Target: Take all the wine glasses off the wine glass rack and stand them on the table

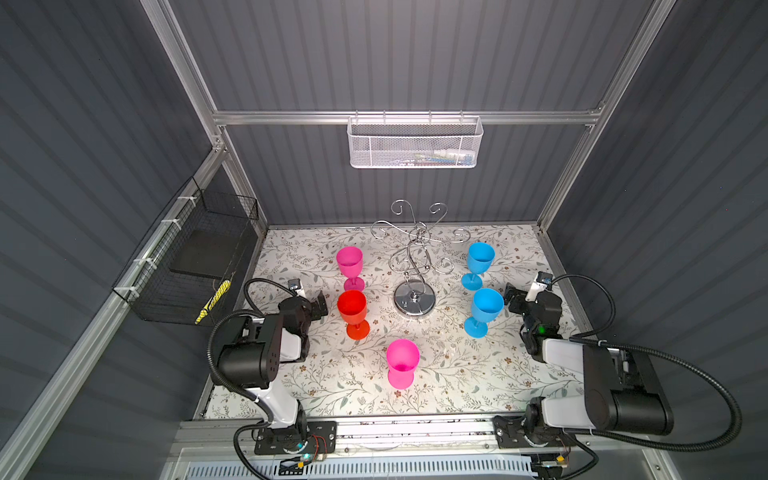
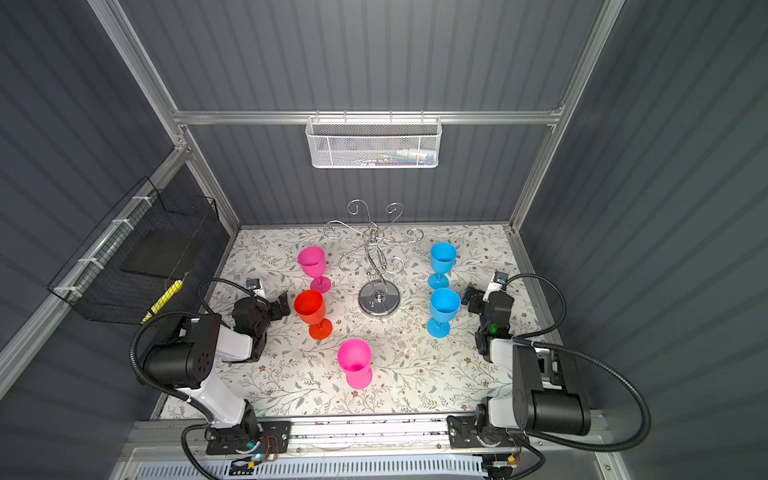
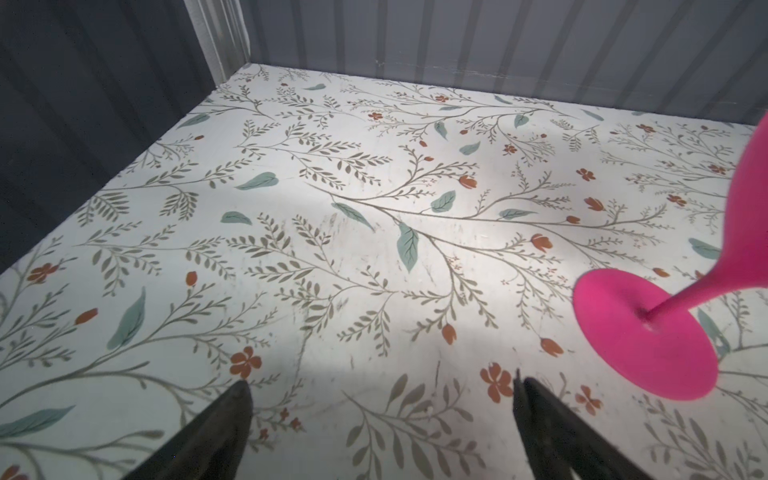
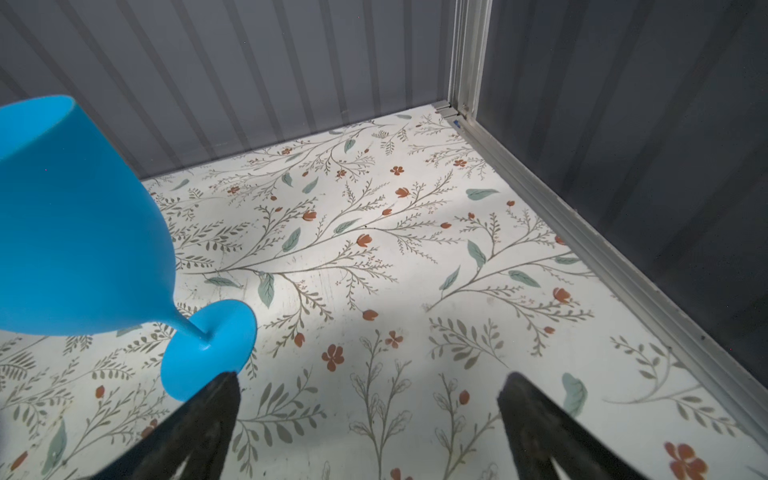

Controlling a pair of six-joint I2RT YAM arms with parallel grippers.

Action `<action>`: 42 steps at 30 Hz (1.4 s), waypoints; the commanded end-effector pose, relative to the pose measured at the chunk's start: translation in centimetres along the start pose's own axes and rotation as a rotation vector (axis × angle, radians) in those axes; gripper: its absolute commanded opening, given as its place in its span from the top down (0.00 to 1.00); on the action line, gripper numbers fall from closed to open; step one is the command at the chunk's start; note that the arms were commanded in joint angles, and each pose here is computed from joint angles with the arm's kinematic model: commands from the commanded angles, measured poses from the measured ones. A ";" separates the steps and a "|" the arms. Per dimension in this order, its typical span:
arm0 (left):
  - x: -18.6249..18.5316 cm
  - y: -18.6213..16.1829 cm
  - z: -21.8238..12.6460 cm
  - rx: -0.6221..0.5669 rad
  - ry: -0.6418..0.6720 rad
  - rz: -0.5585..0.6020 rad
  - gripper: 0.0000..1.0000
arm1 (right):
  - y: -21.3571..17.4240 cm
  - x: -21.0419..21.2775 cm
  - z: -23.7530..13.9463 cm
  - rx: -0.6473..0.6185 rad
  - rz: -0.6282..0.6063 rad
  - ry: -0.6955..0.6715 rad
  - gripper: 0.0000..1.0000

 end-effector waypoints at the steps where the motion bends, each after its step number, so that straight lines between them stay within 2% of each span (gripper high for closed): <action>1: -0.8 1.2 1.0 -0.011 -0.026 0.047 0.00 | 1.8 0.6 0.4 -0.063 -0.027 0.022 0.01; 9: -1.2 1.0 1.3 0.014 -0.002 0.077 0.00 | 1.1 1.3 0.1 -0.091 -0.047 0.068 0.01; 42: -1.7 1.0 1.4 0.022 -0.020 0.097 0.00 | 1.0 1.3 0.1 -0.088 -0.049 0.067 0.01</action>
Point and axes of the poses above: each gripper's point midway between its finger pads, its own z axis out along the fingers, its own x axis along the line the jaws close on, y = z × x, the point moved 2 cm from there along -z, back along the fingers, and after that the axes turned 1 degree about z, right-handed, at the moved point
